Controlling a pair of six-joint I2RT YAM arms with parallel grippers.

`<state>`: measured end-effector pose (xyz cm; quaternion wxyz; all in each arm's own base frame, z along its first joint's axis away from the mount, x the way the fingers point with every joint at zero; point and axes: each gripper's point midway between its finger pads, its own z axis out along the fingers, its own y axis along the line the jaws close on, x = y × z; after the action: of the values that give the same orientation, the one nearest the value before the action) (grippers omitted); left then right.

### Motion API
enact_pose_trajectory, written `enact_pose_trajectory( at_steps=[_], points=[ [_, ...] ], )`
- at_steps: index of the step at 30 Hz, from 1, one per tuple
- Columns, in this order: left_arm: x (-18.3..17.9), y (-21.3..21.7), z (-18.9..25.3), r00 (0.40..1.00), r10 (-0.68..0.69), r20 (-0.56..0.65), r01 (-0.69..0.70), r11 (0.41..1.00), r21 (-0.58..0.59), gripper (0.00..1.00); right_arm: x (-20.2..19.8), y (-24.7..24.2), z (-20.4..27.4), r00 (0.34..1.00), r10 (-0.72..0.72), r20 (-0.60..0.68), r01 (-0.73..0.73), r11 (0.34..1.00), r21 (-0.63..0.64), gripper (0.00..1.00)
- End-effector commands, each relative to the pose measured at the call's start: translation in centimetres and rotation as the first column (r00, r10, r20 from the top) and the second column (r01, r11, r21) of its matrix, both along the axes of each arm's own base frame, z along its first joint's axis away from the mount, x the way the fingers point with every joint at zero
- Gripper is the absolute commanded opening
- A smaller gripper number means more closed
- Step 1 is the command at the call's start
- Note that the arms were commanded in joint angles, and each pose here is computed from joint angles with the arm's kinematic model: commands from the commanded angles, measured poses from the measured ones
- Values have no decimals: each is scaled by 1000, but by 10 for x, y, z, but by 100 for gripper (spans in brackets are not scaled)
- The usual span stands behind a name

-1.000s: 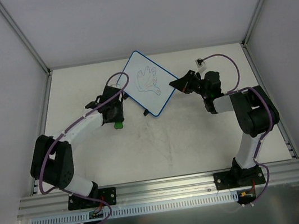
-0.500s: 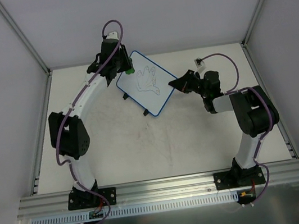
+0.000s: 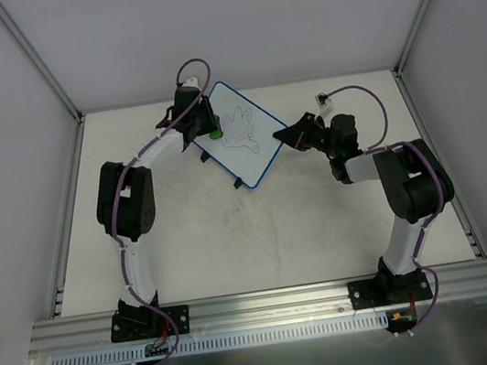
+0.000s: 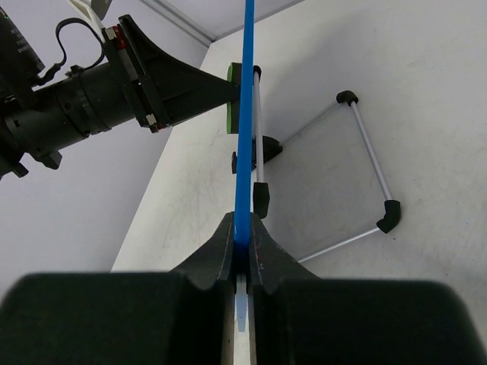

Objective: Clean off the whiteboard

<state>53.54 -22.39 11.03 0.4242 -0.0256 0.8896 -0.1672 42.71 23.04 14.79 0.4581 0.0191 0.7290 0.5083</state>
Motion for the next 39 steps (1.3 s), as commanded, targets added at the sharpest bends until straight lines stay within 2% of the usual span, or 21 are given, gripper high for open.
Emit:
enact_pose_trajectory(
  at_steps=[1, 7, 16, 24, 32, 36, 39],
  points=[
    [11, -14, 56, 986, -22, 168, 38, 995, -91, 0, -4, 16, 20, 994, 71, 82, -71, 997, 7, 0],
    [20, -27, 43, 985, -71, 159, 88, 991, -105, 0, -5, 16, 19, 994, 71, 81, -71, 997, 5, 0],
    [18, -41, 49, 971, -144, 189, 171, 976, -134, 0, -6, 16, 19, 994, 74, 79, -74, 997, 2, 0],
    [10, -77, 58, 926, -297, 235, 342, 922, -181, 0, -7, 19, 19, 993, 85, 79, -85, 996, -2, 0],
    [-9, -114, 65, 855, -426, 295, 463, 884, -66, 0, -8, 20, 19, 992, 91, 81, -91, 996, -4, 0],
    [-19, -125, 63, 831, -471, 296, 504, 863, -41, 0, -8, 21, 19, 992, 94, 83, -94, 996, -4, 0],
    [-29, -131, 60, 809, -513, 288, 528, 849, 27, 0, -8, 21, 19, 992, 93, 83, -93, 996, -4, 0]
  ],
)
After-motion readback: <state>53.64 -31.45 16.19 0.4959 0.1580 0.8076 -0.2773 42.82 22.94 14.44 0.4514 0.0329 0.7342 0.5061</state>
